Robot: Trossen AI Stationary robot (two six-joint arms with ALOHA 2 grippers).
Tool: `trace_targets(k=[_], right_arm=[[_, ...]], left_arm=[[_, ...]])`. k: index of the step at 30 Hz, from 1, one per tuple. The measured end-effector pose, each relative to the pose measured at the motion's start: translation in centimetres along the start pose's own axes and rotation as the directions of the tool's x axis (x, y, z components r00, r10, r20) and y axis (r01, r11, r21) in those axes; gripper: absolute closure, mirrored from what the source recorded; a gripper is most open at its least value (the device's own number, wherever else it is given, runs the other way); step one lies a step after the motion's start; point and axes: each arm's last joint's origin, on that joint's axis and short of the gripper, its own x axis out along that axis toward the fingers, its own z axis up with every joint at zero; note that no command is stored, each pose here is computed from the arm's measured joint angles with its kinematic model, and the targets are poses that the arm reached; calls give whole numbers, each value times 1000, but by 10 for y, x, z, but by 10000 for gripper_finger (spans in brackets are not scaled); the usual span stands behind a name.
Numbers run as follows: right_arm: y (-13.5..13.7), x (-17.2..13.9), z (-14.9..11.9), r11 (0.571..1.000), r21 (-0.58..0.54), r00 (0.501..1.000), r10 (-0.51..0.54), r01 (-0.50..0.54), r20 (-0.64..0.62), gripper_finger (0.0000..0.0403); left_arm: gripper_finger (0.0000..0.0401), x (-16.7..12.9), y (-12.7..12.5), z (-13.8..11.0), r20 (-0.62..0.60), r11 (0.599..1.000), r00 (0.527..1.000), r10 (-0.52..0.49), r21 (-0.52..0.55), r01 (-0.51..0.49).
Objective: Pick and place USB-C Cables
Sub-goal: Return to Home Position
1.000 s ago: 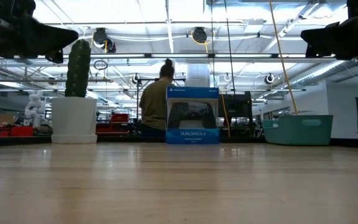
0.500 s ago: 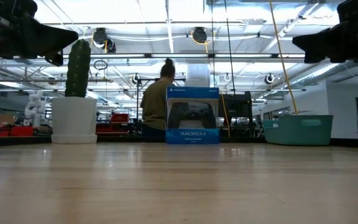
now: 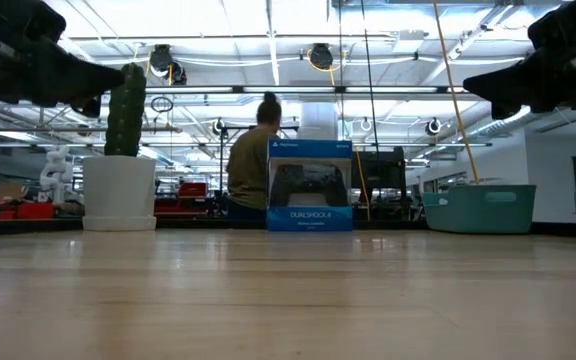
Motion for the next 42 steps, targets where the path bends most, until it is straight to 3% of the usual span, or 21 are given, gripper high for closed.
trace_targets(k=[9, 37, 42], right_arm=[[0, 0, 0, 1000, 22, 1000, 0, 0, -1, 403], [0, 0, 0, 1000, 20, 1000, 0, 0, -4, 403], [0, 0, 0, 1000, 20, 1000, 0, 0, -4, 403]], left_arm=[[394, 0, 0, -7, -73, 1000, 997, -4, 5, 5], [393, -14, 12, 4, 55, 993, 997, 61, 99, -66], [397, -18, 12, -1, 15, 995, 998, 58, 79, -59]])
